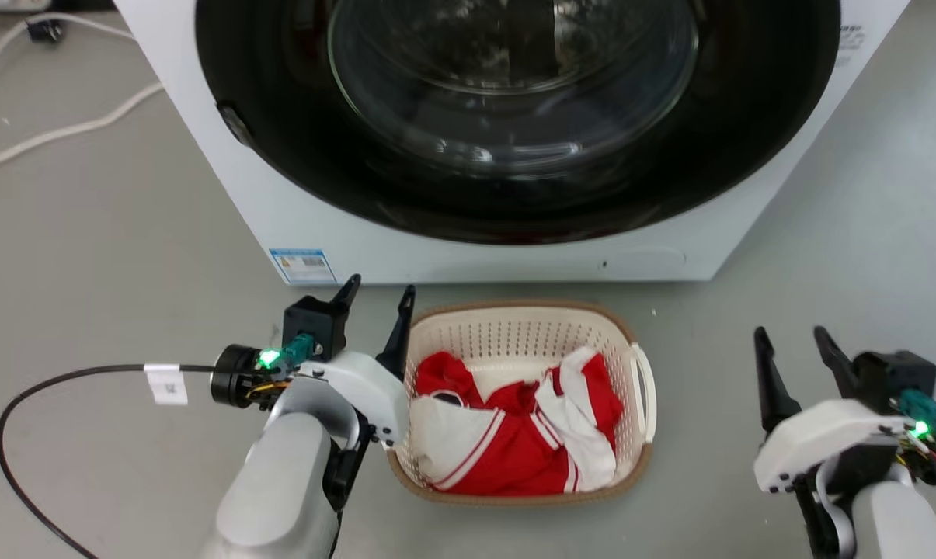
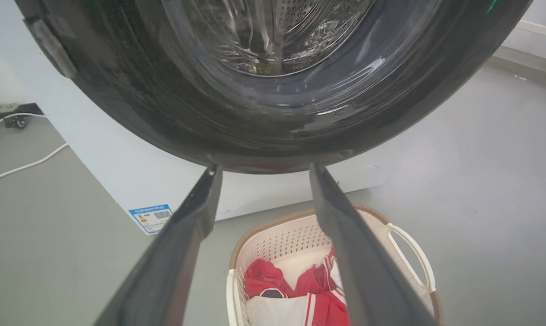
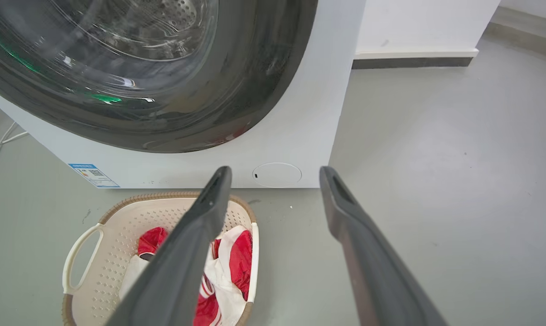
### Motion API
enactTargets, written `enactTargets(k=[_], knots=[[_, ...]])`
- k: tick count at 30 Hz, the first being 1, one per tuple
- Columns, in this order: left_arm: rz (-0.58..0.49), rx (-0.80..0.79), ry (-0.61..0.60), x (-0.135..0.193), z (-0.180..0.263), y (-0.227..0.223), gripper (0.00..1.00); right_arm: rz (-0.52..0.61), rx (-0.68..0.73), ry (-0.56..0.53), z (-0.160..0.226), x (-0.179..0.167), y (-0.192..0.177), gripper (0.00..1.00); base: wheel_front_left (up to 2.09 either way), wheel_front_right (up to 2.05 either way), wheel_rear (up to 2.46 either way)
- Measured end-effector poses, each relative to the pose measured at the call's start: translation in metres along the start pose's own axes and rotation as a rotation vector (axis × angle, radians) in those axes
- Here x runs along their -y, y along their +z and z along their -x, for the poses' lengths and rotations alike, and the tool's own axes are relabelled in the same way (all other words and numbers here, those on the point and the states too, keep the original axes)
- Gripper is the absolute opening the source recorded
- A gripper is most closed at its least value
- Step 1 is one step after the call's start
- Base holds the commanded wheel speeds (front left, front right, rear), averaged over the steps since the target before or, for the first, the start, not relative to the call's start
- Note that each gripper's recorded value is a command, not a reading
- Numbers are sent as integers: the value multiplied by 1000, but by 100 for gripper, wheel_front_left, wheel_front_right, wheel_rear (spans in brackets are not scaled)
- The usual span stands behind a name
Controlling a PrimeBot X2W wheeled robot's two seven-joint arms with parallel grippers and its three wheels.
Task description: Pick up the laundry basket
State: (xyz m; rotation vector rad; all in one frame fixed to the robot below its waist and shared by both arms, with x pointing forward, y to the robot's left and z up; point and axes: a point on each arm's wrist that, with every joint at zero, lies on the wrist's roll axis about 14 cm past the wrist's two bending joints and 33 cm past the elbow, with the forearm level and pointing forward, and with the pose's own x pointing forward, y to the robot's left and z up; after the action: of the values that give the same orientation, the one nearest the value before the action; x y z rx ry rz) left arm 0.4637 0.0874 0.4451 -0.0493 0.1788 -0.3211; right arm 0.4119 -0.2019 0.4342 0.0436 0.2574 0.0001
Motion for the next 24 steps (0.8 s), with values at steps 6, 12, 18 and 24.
enactTargets(k=[6, 12, 18, 24], knots=[[38, -186, 5, -11, -22, -58, 100, -22, -154, 15, -26, -3, -48, 100, 0, 0, 0], [70, -361, 9, -24, -37, -114, 100, -43, -286, 39, -50, -11, -93, 100, 0, 0, 0], [99, -498, 11, -33, -49, -164, 100, -42, -378, 64, -71, -16, -131, 100, 0, 0, 0], [121, -606, -5, -34, -58, -208, 100, -46, -454, 75, -88, -18, -163, 100, 0, 0, 0]])
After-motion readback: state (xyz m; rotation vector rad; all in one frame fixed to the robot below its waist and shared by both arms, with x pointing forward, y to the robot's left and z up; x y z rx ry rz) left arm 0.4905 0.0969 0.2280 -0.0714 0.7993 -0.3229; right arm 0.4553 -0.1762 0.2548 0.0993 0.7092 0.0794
